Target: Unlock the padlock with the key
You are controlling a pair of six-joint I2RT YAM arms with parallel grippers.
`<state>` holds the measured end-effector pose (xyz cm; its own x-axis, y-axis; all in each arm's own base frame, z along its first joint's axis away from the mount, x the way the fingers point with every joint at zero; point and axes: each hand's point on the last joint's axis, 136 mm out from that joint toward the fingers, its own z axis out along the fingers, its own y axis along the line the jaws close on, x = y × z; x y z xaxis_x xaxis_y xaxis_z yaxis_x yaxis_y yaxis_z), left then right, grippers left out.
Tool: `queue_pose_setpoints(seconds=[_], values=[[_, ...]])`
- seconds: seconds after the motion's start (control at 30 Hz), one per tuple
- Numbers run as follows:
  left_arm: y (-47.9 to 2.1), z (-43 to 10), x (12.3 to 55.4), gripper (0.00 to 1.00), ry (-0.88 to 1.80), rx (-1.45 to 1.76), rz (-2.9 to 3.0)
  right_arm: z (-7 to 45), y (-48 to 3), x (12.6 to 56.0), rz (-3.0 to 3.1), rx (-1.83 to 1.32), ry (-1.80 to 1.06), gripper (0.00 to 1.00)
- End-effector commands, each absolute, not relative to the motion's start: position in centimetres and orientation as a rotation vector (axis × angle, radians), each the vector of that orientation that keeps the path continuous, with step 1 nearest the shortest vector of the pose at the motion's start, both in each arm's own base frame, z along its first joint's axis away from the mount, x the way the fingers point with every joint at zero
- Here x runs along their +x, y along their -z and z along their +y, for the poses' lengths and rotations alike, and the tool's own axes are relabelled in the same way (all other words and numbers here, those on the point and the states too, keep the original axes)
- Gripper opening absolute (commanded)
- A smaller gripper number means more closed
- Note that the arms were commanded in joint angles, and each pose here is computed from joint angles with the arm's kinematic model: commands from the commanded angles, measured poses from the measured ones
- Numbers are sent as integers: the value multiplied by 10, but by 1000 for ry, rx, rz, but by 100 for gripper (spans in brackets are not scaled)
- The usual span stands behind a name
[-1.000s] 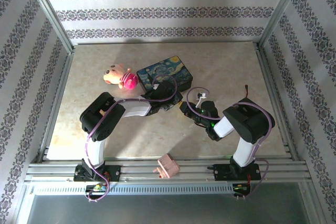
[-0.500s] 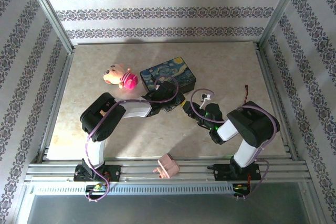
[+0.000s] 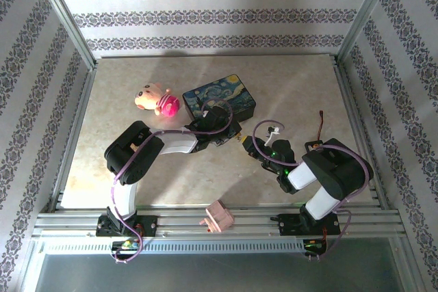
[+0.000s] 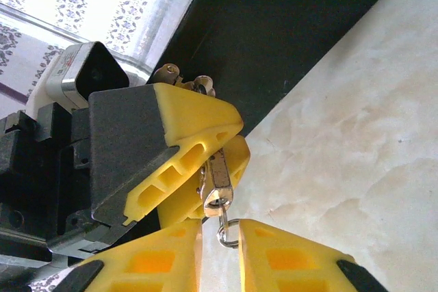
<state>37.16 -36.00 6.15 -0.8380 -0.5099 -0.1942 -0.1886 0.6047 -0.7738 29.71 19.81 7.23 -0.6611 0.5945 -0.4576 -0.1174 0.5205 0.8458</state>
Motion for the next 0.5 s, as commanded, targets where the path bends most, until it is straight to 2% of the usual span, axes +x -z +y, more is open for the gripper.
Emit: queue_pose_setpoints(seconds=[0.0, 0.47], values=[[-48, -377, 343, 24, 1216, -570, 2546, 203, -83, 302, 1966, 354, -1186, 20], [-48, -377, 342, 24, 1222, -569, 2546, 215, -76, 308, 1983, 348, -1190, 19]])
